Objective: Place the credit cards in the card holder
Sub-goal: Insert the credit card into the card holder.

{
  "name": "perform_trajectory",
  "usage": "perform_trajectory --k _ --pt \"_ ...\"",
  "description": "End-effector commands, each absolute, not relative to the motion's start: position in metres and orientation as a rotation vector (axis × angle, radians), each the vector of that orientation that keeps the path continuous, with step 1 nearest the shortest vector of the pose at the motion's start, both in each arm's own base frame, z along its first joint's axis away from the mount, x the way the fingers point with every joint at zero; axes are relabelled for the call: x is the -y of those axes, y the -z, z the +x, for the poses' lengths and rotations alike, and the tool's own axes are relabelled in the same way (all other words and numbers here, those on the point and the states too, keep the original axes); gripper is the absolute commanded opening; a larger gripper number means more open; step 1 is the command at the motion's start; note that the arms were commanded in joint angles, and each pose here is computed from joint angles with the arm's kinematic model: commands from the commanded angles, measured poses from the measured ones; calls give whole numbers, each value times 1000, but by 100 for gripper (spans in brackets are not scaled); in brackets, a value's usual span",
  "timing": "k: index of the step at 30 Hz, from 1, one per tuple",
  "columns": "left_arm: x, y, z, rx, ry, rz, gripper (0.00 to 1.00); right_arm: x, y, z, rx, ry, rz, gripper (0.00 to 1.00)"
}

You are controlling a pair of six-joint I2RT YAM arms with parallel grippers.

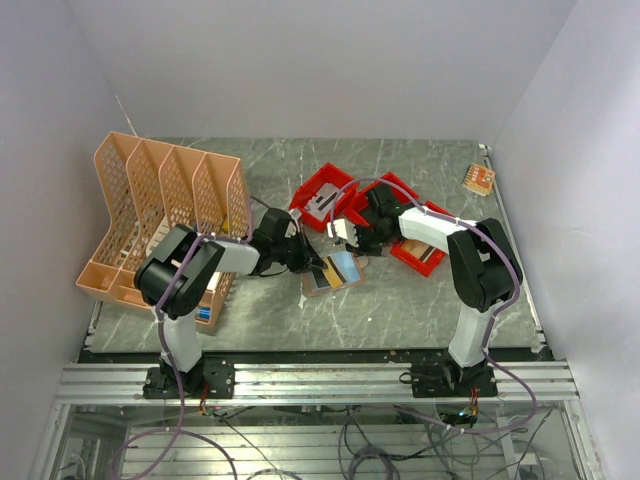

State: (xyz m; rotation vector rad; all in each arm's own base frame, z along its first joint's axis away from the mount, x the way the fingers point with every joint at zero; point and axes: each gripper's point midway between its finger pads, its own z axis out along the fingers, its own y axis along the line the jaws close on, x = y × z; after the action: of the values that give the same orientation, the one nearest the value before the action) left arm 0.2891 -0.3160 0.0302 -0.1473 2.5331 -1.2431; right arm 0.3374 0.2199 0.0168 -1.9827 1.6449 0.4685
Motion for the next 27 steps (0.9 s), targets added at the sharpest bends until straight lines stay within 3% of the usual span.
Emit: perform_trajectory --k 1,27 --pt "304 -2 273 -2707 1159 -193 8 -228 -9 332 -1658 -519 -1971 3" --pt "285 11 259 -2825 1091 -247 7 -243 -4 334 -1684 -517 -1930 4"
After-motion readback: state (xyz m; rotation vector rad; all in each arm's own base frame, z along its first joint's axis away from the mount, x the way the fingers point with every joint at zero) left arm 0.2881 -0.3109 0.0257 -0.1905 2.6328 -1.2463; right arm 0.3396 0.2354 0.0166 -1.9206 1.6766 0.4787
